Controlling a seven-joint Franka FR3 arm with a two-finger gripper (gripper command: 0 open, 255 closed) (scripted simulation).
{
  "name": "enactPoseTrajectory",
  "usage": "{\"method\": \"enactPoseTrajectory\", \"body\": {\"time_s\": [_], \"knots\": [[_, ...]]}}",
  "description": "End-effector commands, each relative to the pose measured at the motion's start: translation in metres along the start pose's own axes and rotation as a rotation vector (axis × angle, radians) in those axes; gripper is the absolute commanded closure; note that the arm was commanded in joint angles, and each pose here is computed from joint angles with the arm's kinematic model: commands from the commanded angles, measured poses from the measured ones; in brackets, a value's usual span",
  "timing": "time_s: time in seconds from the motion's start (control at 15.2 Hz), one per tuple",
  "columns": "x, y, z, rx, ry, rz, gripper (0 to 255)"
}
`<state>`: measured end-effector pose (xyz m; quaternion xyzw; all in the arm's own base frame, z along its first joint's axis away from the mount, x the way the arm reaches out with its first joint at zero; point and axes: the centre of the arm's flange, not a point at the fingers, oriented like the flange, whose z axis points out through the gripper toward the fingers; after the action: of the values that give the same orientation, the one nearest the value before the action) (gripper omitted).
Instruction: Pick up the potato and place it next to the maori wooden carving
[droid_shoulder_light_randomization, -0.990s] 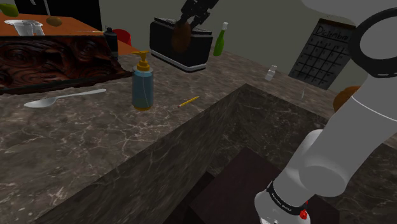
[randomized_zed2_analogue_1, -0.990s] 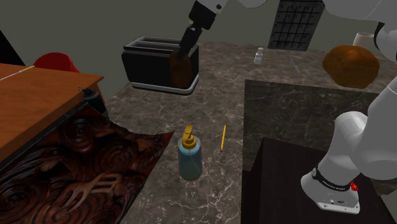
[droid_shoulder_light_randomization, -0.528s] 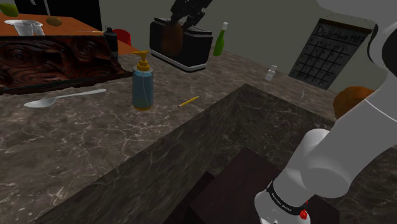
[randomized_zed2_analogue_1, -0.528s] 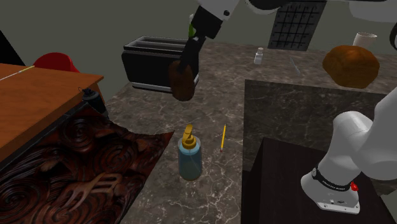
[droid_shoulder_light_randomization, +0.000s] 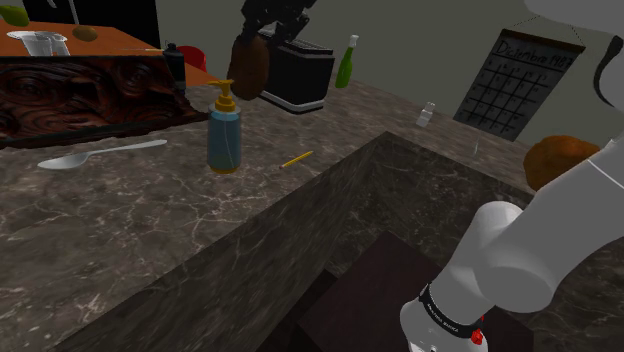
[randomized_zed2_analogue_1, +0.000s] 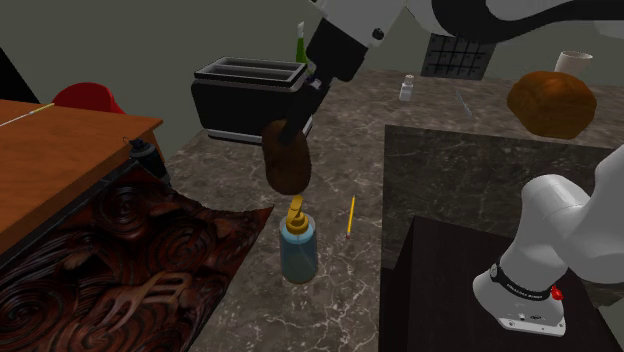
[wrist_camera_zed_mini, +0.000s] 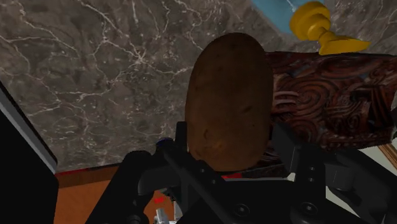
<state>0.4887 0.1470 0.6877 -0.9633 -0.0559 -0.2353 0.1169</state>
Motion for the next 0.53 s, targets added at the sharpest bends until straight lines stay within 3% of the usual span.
{"method": "enactPoseTrajectory", "body": {"time_s": [0.0,0.46], "knots": [[-0.009,-0.025,0.002,0.0,0.001,0.002,255],[-0.04,-0.112,0.005,0.0,0.001,0.002,255]]}}
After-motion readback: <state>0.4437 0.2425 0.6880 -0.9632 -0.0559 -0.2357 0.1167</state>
